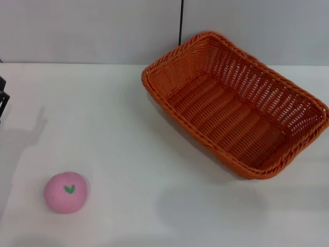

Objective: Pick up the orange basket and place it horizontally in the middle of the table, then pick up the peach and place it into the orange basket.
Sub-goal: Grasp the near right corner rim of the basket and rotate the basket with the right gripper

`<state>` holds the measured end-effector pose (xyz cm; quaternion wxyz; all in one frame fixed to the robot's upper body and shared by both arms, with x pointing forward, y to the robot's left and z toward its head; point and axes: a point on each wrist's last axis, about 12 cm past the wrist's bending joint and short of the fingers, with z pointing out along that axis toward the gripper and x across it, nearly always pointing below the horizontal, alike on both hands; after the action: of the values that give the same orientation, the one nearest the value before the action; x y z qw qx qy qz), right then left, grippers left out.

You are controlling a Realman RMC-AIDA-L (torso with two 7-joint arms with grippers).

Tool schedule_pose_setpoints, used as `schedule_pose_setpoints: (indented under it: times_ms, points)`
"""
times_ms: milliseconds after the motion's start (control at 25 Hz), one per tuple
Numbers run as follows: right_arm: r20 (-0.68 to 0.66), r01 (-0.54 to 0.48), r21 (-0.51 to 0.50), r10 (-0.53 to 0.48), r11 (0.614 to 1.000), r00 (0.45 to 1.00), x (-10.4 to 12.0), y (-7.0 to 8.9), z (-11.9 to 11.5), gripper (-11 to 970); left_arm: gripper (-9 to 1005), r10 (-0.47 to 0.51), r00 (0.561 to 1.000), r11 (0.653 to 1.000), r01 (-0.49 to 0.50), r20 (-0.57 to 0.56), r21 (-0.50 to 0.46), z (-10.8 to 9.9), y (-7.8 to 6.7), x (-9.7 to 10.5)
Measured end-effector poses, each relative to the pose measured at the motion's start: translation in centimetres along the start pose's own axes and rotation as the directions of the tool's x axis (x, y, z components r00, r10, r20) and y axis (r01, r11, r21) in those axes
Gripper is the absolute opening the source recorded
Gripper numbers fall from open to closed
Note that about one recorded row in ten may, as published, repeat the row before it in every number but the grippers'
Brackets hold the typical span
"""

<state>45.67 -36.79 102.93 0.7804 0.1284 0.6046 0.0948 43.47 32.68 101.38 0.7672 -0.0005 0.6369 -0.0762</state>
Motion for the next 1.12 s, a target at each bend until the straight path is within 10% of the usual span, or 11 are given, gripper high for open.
schedule_pose_setpoints:
  times_ms: [360,720,920,1120]
  points:
    - [0.063,-0.015,-0.112,0.022,0.994,0.998,-1.8,-0.2,-3.0,798,826,-0.002,1.000,0.999,0.001,-0.009,-0.039,-1.9,0.7,0.0]
    - [-0.185,-0.194,-0.316,0.141,0.929,0.973,-8.0,-3.7,0.1,797,825,-0.015,0.999,1.000,0.015,-0.034,-0.015,-0.6,0.1,0.4]
    - [-0.459,-0.258,-0.363,0.069,0.895,0.886,-12.8,-3.4,4.6,797,825,-0.019,0.999,1.000,0.019,-0.036,-0.012,-0.4,0.0,0.4]
    - [-0.734,-0.254,-0.355,-0.100,0.900,0.672,-15.6,-1.0,10.1,797,824,-0.020,0.999,1.000,0.020,-0.038,-0.013,-0.4,0.0,0.5]
